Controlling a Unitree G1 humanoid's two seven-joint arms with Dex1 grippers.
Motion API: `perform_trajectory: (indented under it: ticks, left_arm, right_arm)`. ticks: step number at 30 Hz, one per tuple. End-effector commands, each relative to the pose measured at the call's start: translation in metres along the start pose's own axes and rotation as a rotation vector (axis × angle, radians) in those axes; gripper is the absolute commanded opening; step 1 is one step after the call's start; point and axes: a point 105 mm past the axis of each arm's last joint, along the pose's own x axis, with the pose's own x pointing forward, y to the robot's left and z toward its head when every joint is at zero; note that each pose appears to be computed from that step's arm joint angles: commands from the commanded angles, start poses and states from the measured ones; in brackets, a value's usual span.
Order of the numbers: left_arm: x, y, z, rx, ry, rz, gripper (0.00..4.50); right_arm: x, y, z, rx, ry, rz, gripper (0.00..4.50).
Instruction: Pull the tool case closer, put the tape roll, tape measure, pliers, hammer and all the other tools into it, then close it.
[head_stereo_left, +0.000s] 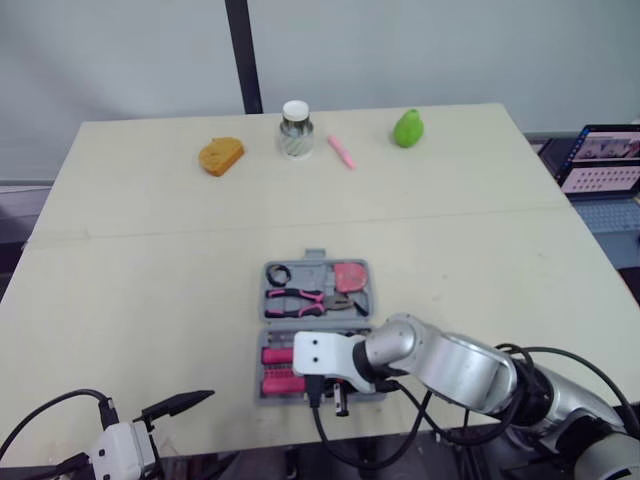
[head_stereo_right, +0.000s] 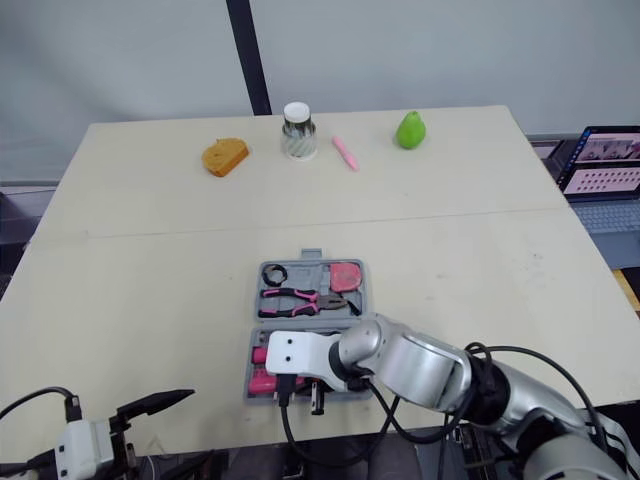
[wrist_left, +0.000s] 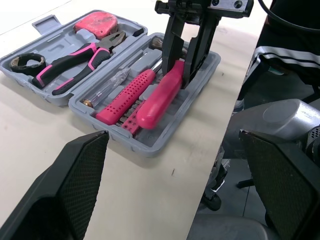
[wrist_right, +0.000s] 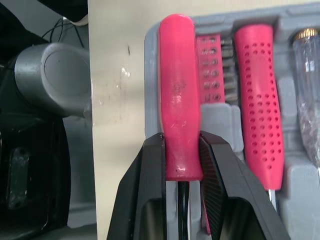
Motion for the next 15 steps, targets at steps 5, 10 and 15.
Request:
perform_trajectory:
  ticks: [5, 10, 15]
  left_arm:
    - [0.0022, -0.003, 0.0021, 0.007, -0.005, 0.0, 4.5]
    - [0.0037, -0.0027, 0.0021, 0.009, -0.004, 0.0, 4.5]
    - [0.0042, -0.0029, 0.0017, 0.01, -0.002, 0.001, 4.5]
  right_arm:
    - [0.0052, 0.0018, 0.0032, -0.011, 0.006, -0.012, 0.4]
    - [0.0091, 0.0019, 0.0035, -0.006, 0.018, -0.015, 0.4]
    - [0.011, -0.0017, 0.0028, 0.003, 0.031, -0.027, 0.4]
